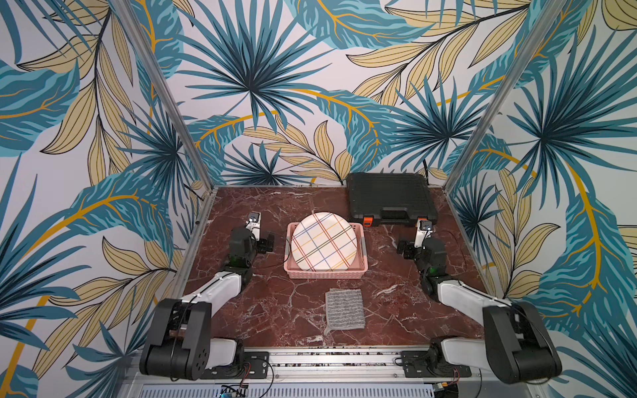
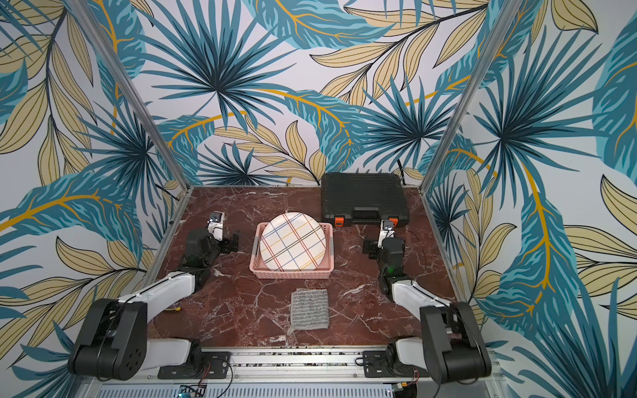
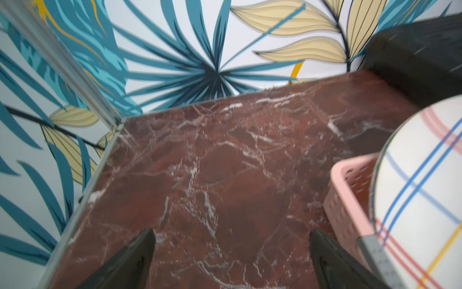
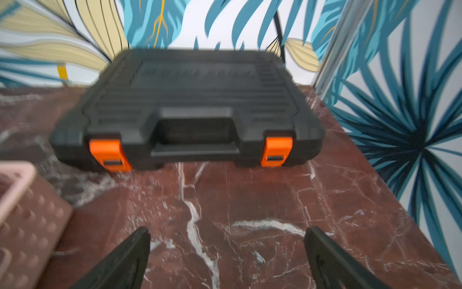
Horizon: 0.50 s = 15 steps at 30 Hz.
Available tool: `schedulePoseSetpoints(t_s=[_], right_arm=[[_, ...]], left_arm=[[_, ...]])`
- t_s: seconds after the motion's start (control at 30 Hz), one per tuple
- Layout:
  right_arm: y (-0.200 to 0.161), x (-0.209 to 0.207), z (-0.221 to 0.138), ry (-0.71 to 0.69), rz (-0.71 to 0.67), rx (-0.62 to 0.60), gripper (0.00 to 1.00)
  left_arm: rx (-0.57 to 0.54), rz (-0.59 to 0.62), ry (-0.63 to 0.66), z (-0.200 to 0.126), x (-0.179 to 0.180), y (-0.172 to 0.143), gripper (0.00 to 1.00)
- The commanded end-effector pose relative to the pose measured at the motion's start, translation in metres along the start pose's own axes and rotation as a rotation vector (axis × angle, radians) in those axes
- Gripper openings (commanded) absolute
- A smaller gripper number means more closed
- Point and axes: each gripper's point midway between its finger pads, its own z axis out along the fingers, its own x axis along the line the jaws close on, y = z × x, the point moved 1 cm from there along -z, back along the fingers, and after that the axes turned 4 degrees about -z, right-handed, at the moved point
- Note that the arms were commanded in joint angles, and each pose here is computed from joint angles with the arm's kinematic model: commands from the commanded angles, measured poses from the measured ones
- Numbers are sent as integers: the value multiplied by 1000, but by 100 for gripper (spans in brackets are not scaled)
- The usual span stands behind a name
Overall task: Wipe the wet plate dry
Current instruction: Pick up the plate from the bin.
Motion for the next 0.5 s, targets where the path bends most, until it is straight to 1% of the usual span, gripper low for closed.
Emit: schedulePoseSetpoints(t_s=[0.0,0.07,0.1,0.2,0.27,0.3,0.33,0.4,0.47], right_arm=[[5,-19,-17,-122,241,128,99],[-9,-24,-24,-182,408,240,100],[-12,-12,-25,-118,416,286,100],[0,35,-32,161,461,362,99],[4,57,-39,271,506,410,99],[8,73,-44,332,497,430,100],[5,85,-49,359,458,466,100],[12,109,-58,383,341,491,100],[9,131,-68,383,228,539,99]], left_arm=[[254,21,-179,-25,-25,-12,100],[339,47,-328,-44,-47,-6,100],[371,57,-376,-52,-55,-5,100],[449,80,-471,-69,-70,-12,100],[509,92,-505,-74,-76,-24,100],[538,95,-515,-74,-78,-30,100],[570,92,-529,-74,-81,-36,100],[604,73,-549,-69,-85,-43,100],[631,41,-552,-62,-89,-51,100]])
